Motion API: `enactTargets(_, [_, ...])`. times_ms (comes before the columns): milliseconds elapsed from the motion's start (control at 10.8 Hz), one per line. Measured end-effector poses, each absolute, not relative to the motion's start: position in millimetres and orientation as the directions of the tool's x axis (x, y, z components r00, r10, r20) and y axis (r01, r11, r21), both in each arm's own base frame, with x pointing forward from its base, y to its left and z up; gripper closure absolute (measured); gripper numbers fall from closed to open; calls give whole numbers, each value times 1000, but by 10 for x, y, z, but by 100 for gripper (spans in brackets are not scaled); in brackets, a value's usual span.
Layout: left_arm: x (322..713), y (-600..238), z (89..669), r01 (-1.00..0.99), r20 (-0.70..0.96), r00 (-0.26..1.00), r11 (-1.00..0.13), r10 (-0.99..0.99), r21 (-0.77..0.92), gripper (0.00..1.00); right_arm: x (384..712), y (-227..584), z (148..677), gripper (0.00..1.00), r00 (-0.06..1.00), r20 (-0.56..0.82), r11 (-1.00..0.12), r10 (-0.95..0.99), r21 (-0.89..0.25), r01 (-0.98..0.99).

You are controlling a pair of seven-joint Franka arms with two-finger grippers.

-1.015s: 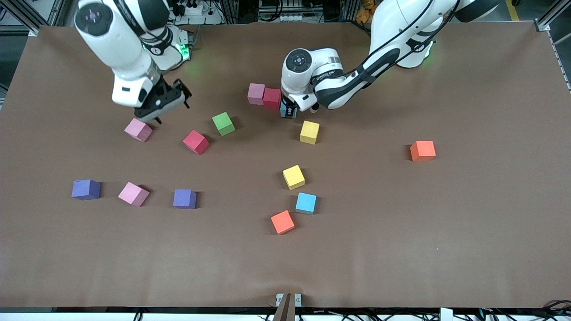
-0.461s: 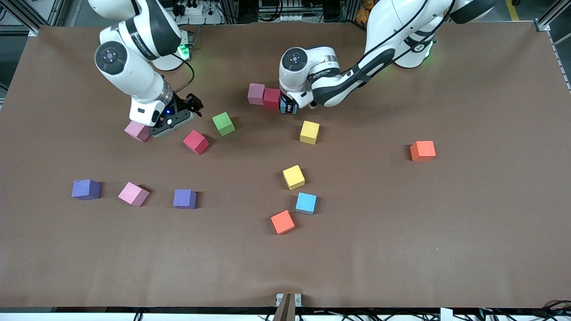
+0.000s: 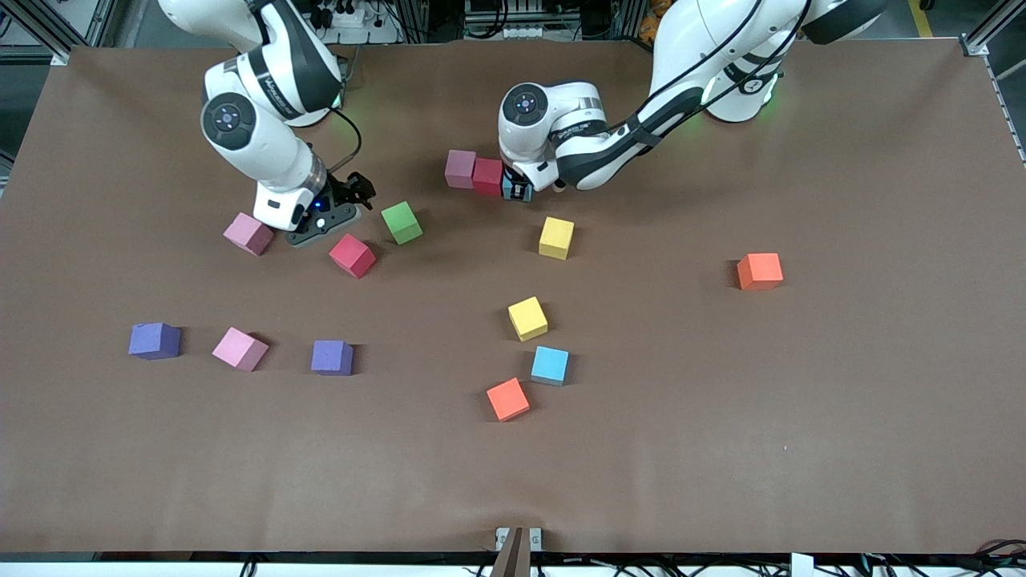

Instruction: Form number 2 with 11 blocks

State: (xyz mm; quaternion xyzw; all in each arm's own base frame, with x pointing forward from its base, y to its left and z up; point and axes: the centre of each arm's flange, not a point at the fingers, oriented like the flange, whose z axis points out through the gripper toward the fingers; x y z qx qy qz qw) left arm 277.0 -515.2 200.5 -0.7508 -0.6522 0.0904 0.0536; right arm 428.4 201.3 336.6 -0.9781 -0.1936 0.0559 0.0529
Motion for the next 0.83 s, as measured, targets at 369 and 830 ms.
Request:
enactTargets(369, [2732,-5167,1985,968,-62,140,-150,988,-199,40,4291,2134,3332,0,960,-71,-959,272,-96,265])
enactTargets(830, [2701,-5184,1985,968,-62,145,-155,987,-199,40,4195,2514,2981,0,923,-40,-923,384,-28,383])
